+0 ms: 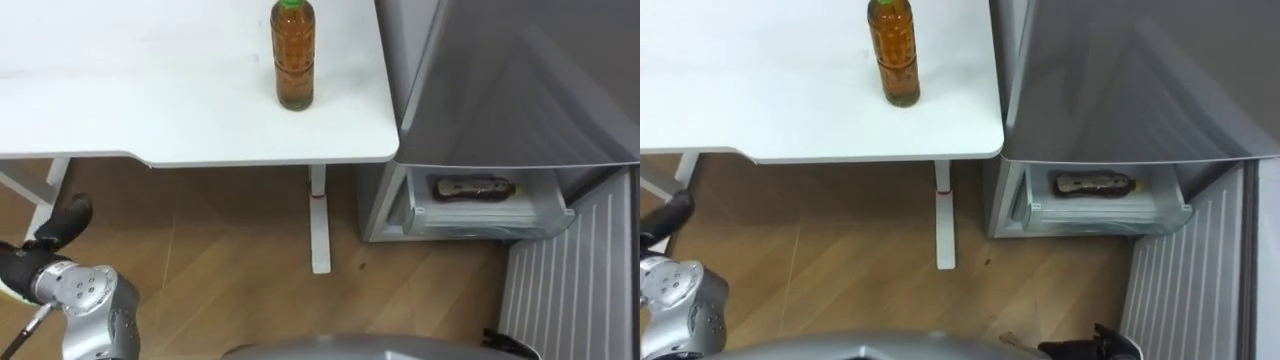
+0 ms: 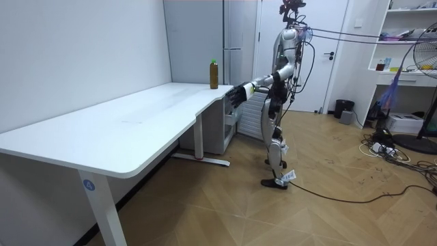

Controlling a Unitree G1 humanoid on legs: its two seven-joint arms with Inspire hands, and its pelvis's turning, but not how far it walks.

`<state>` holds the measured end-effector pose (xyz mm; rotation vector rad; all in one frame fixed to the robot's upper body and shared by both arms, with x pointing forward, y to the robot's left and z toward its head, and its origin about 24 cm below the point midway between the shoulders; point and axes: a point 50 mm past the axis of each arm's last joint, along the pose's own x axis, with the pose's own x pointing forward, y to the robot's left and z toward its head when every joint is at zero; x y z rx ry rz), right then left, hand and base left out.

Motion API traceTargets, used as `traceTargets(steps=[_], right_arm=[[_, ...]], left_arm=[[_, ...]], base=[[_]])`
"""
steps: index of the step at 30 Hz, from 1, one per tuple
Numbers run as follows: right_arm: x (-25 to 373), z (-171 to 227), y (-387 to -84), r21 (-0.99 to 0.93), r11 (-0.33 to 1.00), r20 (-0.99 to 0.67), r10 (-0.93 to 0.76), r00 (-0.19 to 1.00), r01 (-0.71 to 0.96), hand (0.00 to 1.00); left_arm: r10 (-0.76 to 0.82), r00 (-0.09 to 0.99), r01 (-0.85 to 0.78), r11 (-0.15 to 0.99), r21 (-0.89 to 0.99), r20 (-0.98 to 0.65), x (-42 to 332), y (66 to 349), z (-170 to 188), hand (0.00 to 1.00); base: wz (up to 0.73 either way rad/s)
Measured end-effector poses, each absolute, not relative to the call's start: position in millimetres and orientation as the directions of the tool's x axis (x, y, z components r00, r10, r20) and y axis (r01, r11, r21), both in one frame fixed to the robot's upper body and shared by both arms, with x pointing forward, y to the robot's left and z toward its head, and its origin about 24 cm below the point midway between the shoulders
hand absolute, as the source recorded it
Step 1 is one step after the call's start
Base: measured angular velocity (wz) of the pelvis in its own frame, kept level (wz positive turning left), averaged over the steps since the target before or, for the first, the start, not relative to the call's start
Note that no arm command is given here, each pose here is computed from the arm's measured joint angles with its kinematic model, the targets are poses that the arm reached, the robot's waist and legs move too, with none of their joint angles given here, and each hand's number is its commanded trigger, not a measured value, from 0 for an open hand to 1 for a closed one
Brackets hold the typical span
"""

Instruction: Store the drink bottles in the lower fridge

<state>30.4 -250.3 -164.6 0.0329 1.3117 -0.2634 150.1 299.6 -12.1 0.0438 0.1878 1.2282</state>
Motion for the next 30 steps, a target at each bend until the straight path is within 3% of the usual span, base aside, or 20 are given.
traceTargets(steps=[9, 16, 30], right_arm=[[26, -165, -250, -0.116, 0.972, -0.961, -0.161, 0.224, 0.202, 0.00], [29, -165, -249, -0.100, 0.976, -0.958, -0.146, 0.246, 0.192, 0.00], [35, -165, -247, -0.093, 0.977, -0.953, -0.144, 0.268, 0.194, 0.00]], left_arm=[[0.893, 0.435, -0.891, 0.445, -0.089, 0.113, 172, 290, 56, 0.00], [0.824, 0.546, -0.824, 0.561, -0.080, 0.151, 184, 275, 61, 0.00], [0.519, 0.814, -0.538, 0.843, 0.001, 0.260, 221, 225, 77, 0.00]], base=[[0.00], [0.05], [-0.02]])
